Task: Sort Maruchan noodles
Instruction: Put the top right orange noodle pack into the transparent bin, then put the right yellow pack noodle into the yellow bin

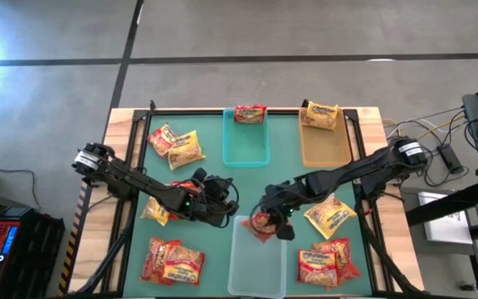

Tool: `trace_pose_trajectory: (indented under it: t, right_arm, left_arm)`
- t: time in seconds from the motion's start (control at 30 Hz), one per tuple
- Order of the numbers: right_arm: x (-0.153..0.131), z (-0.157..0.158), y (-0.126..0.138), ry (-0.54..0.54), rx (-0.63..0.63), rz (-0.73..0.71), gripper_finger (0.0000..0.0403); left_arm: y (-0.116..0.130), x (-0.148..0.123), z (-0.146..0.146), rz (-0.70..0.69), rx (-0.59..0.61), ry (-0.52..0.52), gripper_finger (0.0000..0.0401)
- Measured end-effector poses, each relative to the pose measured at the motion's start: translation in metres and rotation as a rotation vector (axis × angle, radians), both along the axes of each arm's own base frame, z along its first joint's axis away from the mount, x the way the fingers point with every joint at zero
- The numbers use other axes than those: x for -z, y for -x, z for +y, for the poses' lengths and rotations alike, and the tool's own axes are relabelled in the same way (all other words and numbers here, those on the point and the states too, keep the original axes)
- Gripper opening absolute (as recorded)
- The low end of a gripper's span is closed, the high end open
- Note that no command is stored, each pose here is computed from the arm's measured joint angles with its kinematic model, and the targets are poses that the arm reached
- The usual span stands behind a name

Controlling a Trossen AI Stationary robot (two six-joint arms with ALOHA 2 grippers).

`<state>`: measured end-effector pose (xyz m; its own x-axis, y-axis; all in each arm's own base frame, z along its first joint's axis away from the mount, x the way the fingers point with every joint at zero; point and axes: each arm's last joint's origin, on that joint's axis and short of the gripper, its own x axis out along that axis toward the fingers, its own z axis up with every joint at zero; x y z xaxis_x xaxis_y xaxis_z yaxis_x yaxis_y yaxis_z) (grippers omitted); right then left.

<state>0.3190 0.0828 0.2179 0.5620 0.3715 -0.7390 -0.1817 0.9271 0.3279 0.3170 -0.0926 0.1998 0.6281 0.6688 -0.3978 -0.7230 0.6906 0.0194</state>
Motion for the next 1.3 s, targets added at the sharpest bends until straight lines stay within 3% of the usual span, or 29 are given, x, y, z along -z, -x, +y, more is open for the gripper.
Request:
trace_pose_trajectory:
  t: [0.23,0.67,1.03,1.3]
  right_arm:
    - [0.01,0.003,-0.011,0.051,-0.052,0.043,0.0047]
    - [-0.006,0.002,-0.013,0.114,-0.05,0.041,0.0133]
    - [-0.029,-0.007,0.006,0.274,0.025,0.044,0.0139]
    - [-0.041,-0.017,0.03,0.384,0.043,-0.046,0.0139]
  left_arm:
    - [0.0,0.001,0.0,0.003,-0.004,0.002,0.0]
    - [0.0,0.002,0.0,0.011,0.001,0.009,0.0]
    - [0.002,0.004,0.001,0.013,-0.01,0.028,0.0]
    - [0.011,0.012,0.02,0.063,-0.142,0.074,0.0]
